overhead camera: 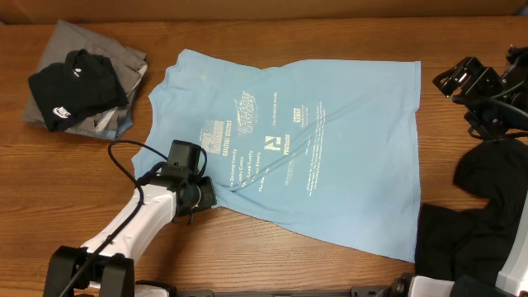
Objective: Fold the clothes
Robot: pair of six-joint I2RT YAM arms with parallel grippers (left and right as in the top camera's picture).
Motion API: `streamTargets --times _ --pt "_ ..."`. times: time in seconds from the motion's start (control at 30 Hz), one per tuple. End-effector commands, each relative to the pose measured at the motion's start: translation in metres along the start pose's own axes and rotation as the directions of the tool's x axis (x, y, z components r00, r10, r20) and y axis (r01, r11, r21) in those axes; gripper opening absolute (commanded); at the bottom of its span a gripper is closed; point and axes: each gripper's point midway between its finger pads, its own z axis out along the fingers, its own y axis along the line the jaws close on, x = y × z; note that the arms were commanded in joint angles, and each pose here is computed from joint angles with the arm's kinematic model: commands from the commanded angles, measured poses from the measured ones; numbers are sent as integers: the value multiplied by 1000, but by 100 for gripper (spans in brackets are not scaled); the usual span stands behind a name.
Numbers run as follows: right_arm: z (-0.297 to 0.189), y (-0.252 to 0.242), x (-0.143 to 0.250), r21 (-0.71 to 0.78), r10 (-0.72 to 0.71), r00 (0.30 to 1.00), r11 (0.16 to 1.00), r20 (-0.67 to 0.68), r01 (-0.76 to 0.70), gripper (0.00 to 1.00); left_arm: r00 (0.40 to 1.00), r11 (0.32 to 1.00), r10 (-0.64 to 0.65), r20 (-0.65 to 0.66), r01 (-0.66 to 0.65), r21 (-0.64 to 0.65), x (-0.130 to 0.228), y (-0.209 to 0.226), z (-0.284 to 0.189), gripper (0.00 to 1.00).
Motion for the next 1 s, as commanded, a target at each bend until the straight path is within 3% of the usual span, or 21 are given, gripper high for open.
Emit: streamTargets --times 0.0,0.13,0.43,0.53,0.67,0.73,0.97 --pt "0 -1 -1 6 -2 1000 1000 4 2 100 1000 1000 -8 -20 8 -7 8 4 4 4" --pt "0 -2 0 9 0 1000 1000 -2 0 100 991 999 -24 -135 30 38 24 -7 -10 4" --pt "0 -2 0 8 0 1000 1000 0 0 100 941 996 -69 -333 47 -74 44 -3 -73 4" --pt "0 -2 0 8 -1 1000 1000 0 1 100 944 997 -66 -324 46 -68 38 -7 -81 4" --pt "0 -1 -2 4 -4 1000 1000 9 4 100 981 999 -29 -193 32 11 3 -24 -75 4" --pt "0 -1 -2 4 -4 1000 1000 8 4 100 982 999 -26 -186 30 18 1 -26 -75 9" --pt "0 -1 -2 4 -4 1000 1000 9 4 100 925 999 -16 -379 1 -41 59 -24 -81 4"
